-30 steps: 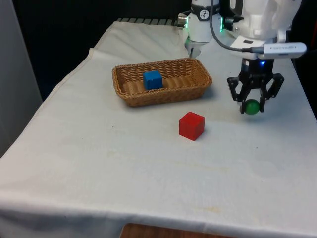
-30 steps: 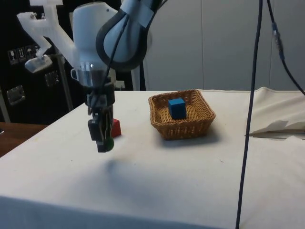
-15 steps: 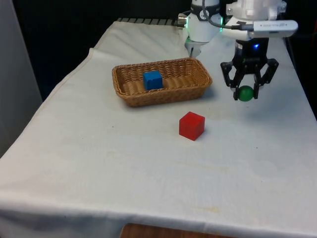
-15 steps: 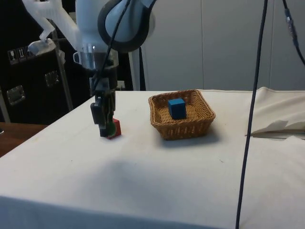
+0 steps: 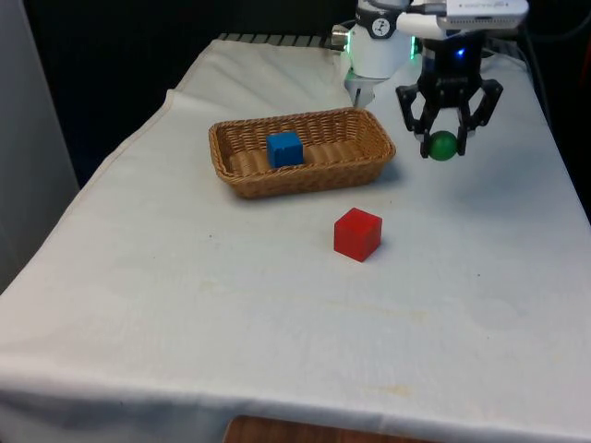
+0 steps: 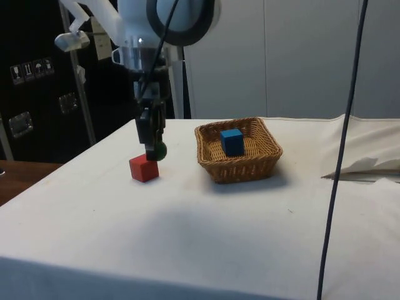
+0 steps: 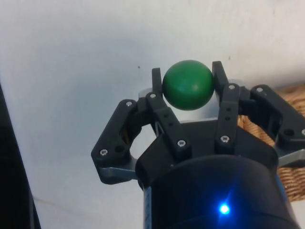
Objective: Place all non-red objects into the basket.
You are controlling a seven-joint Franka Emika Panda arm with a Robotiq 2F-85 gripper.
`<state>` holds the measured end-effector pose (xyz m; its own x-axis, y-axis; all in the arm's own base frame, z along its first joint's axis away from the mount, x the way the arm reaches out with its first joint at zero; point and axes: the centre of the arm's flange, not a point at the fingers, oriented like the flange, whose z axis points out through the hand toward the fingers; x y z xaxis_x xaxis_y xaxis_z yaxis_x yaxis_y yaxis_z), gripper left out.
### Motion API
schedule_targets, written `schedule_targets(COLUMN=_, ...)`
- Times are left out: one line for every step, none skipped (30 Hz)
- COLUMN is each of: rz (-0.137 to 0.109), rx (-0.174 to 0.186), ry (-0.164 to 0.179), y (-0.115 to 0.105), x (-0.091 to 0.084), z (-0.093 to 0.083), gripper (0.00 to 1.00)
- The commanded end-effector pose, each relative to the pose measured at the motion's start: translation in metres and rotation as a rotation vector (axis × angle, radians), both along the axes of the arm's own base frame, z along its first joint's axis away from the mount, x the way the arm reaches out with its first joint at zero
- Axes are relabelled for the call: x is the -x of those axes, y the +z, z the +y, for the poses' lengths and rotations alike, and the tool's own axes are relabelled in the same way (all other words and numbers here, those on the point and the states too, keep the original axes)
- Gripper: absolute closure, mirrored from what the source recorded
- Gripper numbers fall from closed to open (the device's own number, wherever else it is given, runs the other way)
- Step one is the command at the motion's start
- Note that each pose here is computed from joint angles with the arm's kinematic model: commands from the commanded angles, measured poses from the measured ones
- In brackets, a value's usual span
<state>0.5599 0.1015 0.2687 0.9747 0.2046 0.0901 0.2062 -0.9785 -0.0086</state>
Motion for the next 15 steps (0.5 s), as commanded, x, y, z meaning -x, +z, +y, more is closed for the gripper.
schedule_targets(rz=0.002, rx=0.0, ry=0.0, y=0.003, x=0.004, z=-0.003, gripper=1.0)
schedule_targets(rz=0.001, rx=-0.001, ry=0.0, y=0.004, x=0.006, z=-0.004, gripper=1.0)
schedule_targets(rz=0.001, rx=0.0, ry=0.001, y=0.006, x=0.009, z=-0.007, gripper=1.0)
schedule_targets(rz=0.001, rx=0.0, ry=0.002, y=0.006, x=0.011, z=-0.008, gripper=1.0)
schedule_targets(rz=0.001, rx=0.0, ry=0.003, y=0.007, x=0.013, z=-0.009, gripper=1.0)
schedule_targets(rz=0.002, rx=0.001, ry=0.004, y=0.007, x=0.015, z=-0.01, gripper=1.0)
schedule_targets(rz=0.002, rx=0.001, ry=0.004, y=0.008, x=0.017, z=-0.011, gripper=1.0)
schedule_targets(rz=0.001, rx=0.001, ry=0.006, y=0.009, x=0.018, z=-0.013, gripper=1.0)
schedule_targets(rz=0.002, rx=0.002, ry=0.007, y=0.009, x=0.021, z=-0.013, gripper=1.0)
schedule_targets(rz=0.005, rx=0.003, ry=0.005, y=0.008, x=0.018, z=-0.013, gripper=1.0)
schedule_targets(rz=0.002, rx=0.002, ry=0.01, y=0.01, x=0.023, z=-0.014, gripper=1.0)
schedule_targets(rz=0.003, rx=0.002, ry=0.011, y=0.01, x=0.025, z=-0.015, gripper=1.0)
schedule_targets(rz=0.004, rx=0.004, ry=0.015, y=0.011, x=0.03, z=-0.017, gripper=1.0)
schedule_targets(rz=0.003, rx=0.004, ry=0.018, y=0.012, x=0.032, z=-0.018, gripper=1.0)
schedule_targets(rz=0.003, rx=0.004, ry=0.02, y=0.012, x=0.035, z=-0.019, gripper=1.0)
